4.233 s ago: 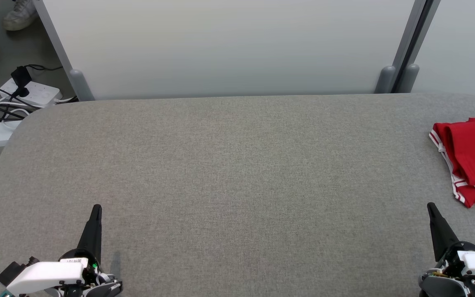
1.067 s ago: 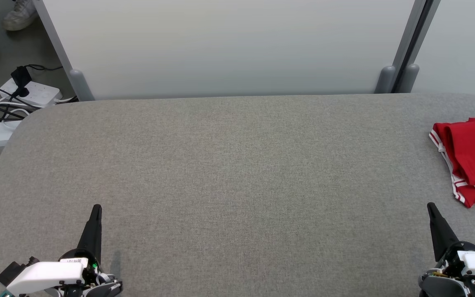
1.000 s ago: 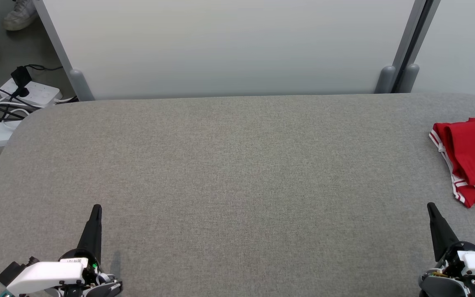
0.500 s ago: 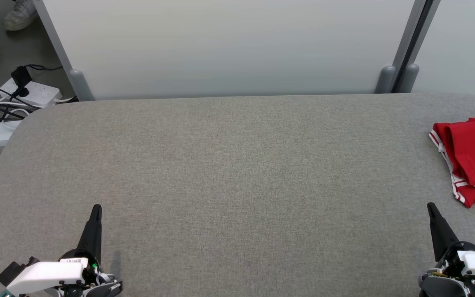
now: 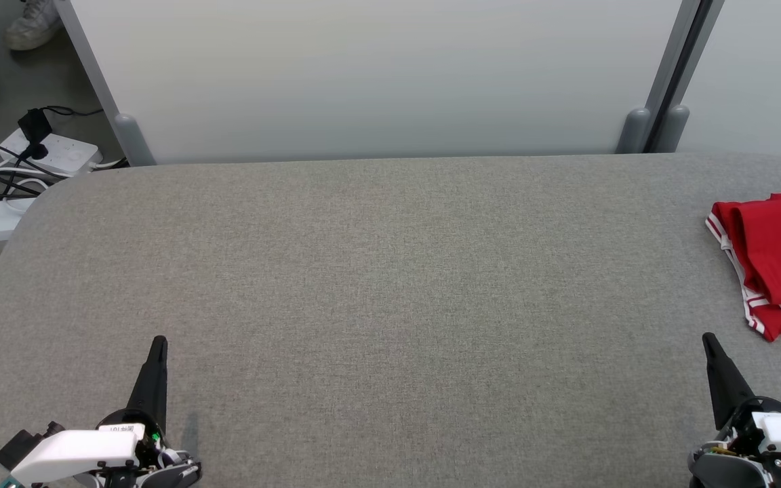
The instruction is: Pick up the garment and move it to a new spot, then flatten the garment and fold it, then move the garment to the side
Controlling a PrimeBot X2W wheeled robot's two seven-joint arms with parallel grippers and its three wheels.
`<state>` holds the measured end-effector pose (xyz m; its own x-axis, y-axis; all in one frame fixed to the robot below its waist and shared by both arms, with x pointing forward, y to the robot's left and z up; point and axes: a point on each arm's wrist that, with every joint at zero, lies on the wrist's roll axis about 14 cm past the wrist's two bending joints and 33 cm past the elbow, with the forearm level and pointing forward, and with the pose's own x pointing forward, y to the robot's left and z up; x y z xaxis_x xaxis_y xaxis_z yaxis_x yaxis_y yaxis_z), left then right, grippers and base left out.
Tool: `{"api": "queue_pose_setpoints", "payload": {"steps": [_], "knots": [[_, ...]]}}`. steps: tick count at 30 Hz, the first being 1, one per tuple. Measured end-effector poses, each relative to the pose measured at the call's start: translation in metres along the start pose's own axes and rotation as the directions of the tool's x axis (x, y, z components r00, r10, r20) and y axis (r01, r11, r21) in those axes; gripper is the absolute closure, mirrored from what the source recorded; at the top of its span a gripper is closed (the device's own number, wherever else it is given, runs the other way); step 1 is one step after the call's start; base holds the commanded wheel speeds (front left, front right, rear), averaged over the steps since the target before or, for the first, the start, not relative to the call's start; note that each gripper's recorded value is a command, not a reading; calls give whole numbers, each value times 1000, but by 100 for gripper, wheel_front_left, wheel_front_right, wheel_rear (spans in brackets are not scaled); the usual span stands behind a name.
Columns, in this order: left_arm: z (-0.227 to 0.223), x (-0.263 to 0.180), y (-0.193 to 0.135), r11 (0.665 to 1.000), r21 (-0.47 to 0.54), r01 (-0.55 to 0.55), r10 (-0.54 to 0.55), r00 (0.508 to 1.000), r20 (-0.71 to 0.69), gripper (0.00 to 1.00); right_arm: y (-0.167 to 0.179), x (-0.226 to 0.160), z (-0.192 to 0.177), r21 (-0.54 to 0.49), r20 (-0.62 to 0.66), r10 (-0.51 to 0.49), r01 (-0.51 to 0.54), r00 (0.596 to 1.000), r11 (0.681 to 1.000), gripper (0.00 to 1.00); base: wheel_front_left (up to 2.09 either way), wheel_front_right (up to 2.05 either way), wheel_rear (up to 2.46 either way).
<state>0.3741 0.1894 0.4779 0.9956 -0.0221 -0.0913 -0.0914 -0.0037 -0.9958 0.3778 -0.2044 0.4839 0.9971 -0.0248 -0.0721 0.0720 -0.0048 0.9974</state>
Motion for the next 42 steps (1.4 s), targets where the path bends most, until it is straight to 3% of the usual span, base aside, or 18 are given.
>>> {"api": "queue_pose_setpoints", "payload": {"steps": [42], "knots": [[0,0,0,1000,0,0,0,1000,0,100,0,0,0,0,0,0,0,1000,1000,100,0,0,0]]}}
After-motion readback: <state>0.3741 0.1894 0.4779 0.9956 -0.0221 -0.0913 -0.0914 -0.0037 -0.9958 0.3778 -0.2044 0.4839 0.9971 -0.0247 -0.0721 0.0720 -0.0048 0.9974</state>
